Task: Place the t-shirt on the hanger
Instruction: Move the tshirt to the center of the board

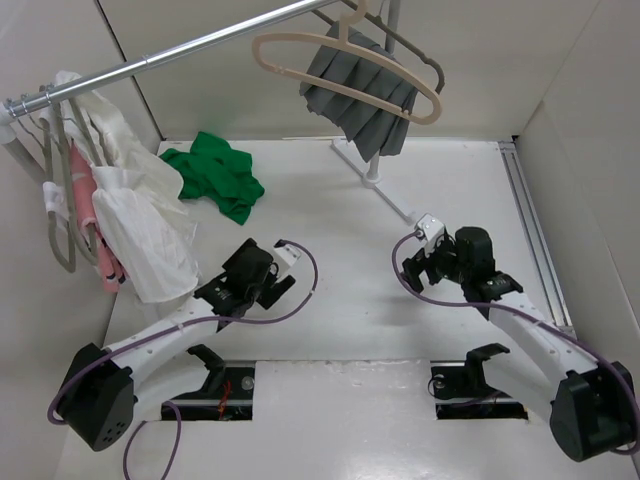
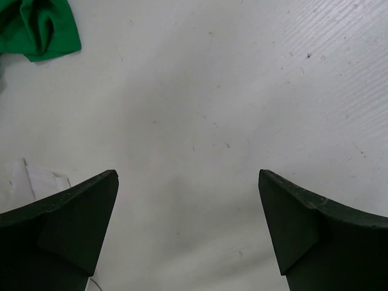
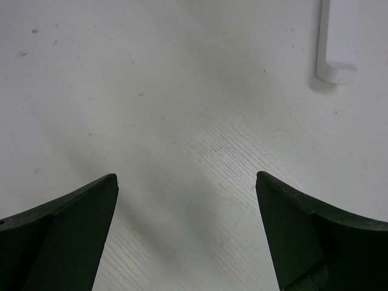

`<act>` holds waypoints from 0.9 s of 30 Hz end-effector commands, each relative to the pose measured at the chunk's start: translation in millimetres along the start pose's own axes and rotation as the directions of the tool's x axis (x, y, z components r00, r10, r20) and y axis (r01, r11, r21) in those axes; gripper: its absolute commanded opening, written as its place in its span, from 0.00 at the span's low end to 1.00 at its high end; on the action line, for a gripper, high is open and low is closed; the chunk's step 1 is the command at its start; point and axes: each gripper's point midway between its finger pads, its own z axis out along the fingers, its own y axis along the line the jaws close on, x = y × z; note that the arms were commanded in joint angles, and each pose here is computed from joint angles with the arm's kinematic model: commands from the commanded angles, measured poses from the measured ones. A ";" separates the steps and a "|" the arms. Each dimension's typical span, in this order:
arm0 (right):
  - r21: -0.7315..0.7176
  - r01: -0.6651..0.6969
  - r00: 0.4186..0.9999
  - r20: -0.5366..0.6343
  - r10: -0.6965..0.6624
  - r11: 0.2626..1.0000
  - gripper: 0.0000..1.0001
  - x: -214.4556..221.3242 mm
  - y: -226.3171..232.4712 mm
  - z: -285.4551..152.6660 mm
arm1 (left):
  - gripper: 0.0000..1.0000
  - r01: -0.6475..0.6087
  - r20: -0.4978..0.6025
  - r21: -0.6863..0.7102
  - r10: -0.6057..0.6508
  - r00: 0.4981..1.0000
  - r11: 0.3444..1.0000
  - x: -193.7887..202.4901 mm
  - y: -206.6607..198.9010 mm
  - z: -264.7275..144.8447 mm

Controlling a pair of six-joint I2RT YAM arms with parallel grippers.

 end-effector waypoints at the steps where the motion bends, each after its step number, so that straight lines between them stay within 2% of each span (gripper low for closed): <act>1: -0.028 0.056 0.997 0.052 -0.055 0.998 1.00 -21.5 -3.6 6.1 | 1.00 0.070 0.053 -0.028 -0.069 0.996 0.997 -25.4 10.5 -5.7; 4: -0.049 0.082 0.996 0.048 -0.080 0.995 1.00 -30.5 -5.7 14.1 | 1.00 0.088 0.075 -0.034 -0.086 0.993 0.996 -40.5 16.1 -7.4; 6: -0.058 0.094 0.995 0.046 -0.092 0.994 1.00 -34.5 -5.7 18.0 | 1.00 0.070 0.099 -0.001 -0.070 0.993 0.998 -51.4 12.9 -5.6; 10: -0.069 0.133 0.991 0.038 -0.131 0.989 1.00 -46.2 -6.3 29.5 | 1.00 0.033 0.150 -0.036 -0.027 0.988 0.999 -77.4 21.4 8.7; 13: -0.090 0.168 0.986 0.028 -0.166 0.982 1.00 -52.3 -1.5 40.5 | 1.00 0.011 0.115 -0.086 -0.001 0.993 0.996 -87.1 26.9 32.2; 14: -0.104 0.165 0.986 0.014 -0.165 0.981 1.00 -49.6 1.0 45.9 | 1.00 0.040 0.127 -0.111 -0.025 0.992 0.993 -103.7 38.9 35.2; 15: -0.114 0.186 0.983 0.023 -0.184 0.976 1.00 -55.2 3.4 48.9 | 0.99 0.039 0.067 -0.109 -0.032 0.997 0.993 -99.0 36.4 51.7; 16: -0.115 0.185 0.983 0.020 -0.184 0.976 1.00 -56.0 2.6 51.0 | 0.97 0.100 0.043 -0.141 -0.095 0.995 0.985 -100.8 46.1 58.8; 17: -0.131 0.188 0.982 0.014 -0.187 0.973 1.00 -53.9 7.6 53.7 | 0.94 0.151 0.073 -0.168 -0.141 0.987 0.974 -127.9 61.7 60.5; 18: -0.142 0.203 0.979 0.014 -0.203 0.969 1.00 -56.0 9.6 57.8 | 0.94 0.179 0.056 -0.190 -0.172 0.984 0.965 -132.1 67.9 66.8; 19: -0.140 0.205 0.979 0.018 -0.204 0.969 1.00 -60.1 8.2 59.6 | 0.94 0.178 -0.020 -0.203 -0.185 0.982 0.963 -121.0 64.8 83.8; 20: -0.143 0.212 0.977 0.012 -0.212 0.967 1.00 -57.5 7.9 61.4 | 0.94 0.205 -0.044 -0.257 -0.223 0.974 0.944 -118.3 78.1 89.7; 21: -0.144 0.222 0.975 0.027 -0.221 0.964 1.00 -65.2 9.5 61.7 | 0.93 0.265 -0.019 -0.291 -0.282 0.959 0.919 -132.2 91.3 93.7; 23: -0.149 0.237 0.971 0.020 -0.237 0.960 1.00 -66.3 6.6 68.9 | 0.93 0.275 -0.083 -0.362 -0.324 0.942 0.891 -116.0 100.0 114.8; 25: -0.160 0.249 0.968 0.024 -0.248 0.955 1.00 -71.5 4.9 75.7 | 0.94 0.344 -0.069 -0.427 -0.410 0.910 0.836 -116.3 124.7 126.7; 26: -0.170 0.260 0.966 0.031 -0.259 0.950 1.00 -73.7 5.4 78.4 | 0.96 0.334 -0.122 -0.444 -0.425 0.897 0.832 -101.4 123.2 140.8; 27: -0.185 0.259 0.966 0.036 -0.256 0.948 1.00 -75.1 7.1 80.9 | 0.96 0.348 -0.129 -0.486 -0.459 0.879 0.802 -92.8 137.4 145.5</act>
